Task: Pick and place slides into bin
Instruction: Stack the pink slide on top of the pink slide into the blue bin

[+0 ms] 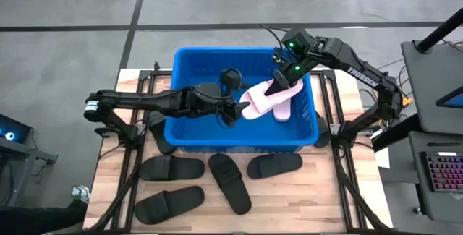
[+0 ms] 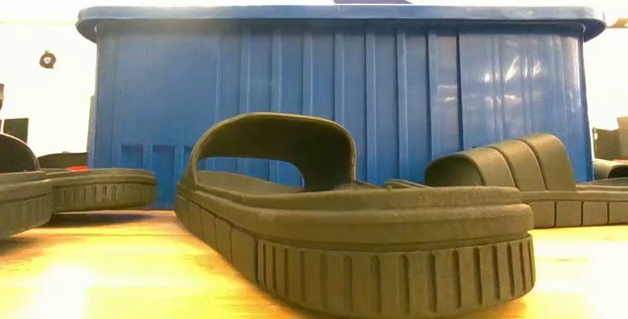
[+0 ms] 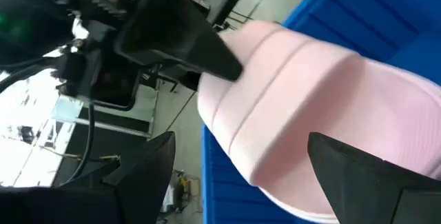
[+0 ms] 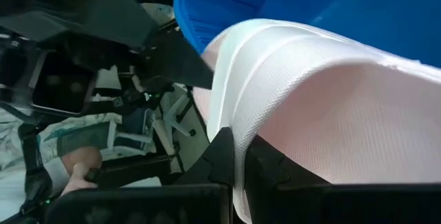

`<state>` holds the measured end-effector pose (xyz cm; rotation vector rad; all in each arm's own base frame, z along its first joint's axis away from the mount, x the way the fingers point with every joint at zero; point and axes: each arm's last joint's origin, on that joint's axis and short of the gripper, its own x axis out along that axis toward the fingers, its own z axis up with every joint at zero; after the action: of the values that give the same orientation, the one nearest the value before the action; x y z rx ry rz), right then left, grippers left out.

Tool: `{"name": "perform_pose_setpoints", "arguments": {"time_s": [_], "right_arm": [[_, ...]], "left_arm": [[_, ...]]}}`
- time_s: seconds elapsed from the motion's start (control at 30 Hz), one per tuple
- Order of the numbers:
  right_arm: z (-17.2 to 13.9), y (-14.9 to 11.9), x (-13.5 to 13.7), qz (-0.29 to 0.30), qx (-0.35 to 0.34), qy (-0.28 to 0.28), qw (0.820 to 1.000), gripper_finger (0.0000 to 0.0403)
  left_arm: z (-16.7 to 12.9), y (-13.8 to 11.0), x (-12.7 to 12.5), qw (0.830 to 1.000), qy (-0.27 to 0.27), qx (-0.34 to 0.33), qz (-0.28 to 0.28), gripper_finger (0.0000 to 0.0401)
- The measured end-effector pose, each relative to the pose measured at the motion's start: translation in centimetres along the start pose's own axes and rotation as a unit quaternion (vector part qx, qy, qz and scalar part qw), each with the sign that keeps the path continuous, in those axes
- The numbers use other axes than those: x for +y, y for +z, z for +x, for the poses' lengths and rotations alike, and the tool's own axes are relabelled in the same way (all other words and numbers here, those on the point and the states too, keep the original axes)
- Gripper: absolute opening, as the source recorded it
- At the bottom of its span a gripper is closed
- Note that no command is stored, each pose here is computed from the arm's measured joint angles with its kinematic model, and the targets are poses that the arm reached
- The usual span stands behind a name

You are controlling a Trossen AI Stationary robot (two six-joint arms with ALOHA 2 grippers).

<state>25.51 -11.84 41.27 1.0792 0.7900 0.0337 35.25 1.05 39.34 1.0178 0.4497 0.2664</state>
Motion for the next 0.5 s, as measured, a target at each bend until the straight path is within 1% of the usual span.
{"name": "perform_pose_setpoints", "arguments": {"time_s": [0.13, 0.23, 0.33, 0.5], "right_arm": [[0.0, 0.0, 0.1, 0.001, 0.004, 0.006, 1.0, 0.0009], [0.0, -0.1, 0.1, 0.0, 0.005, 0.007, 1.0, 0.0009], [0.0, -0.1, 0.1, 0.0, 0.005, 0.007, 1.0, 0.0009], [0.1, -0.2, 0.3, -0.002, 0.008, 0.011, 1.0, 0.0009]], "left_arm": [[0.3, 0.1, -0.1, 1.0, 0.005, -0.002, 0.023, 0.0315], [0.7, 0.0, -0.3, 0.999, 0.015, 0.011, 0.027, 0.0315], [1.0, -0.1, -0.3, 0.998, 0.022, 0.024, 0.045, 0.0315], [1.5, 0.2, -0.2, 0.997, 0.051, 0.02, 0.058, 0.0315]]}}
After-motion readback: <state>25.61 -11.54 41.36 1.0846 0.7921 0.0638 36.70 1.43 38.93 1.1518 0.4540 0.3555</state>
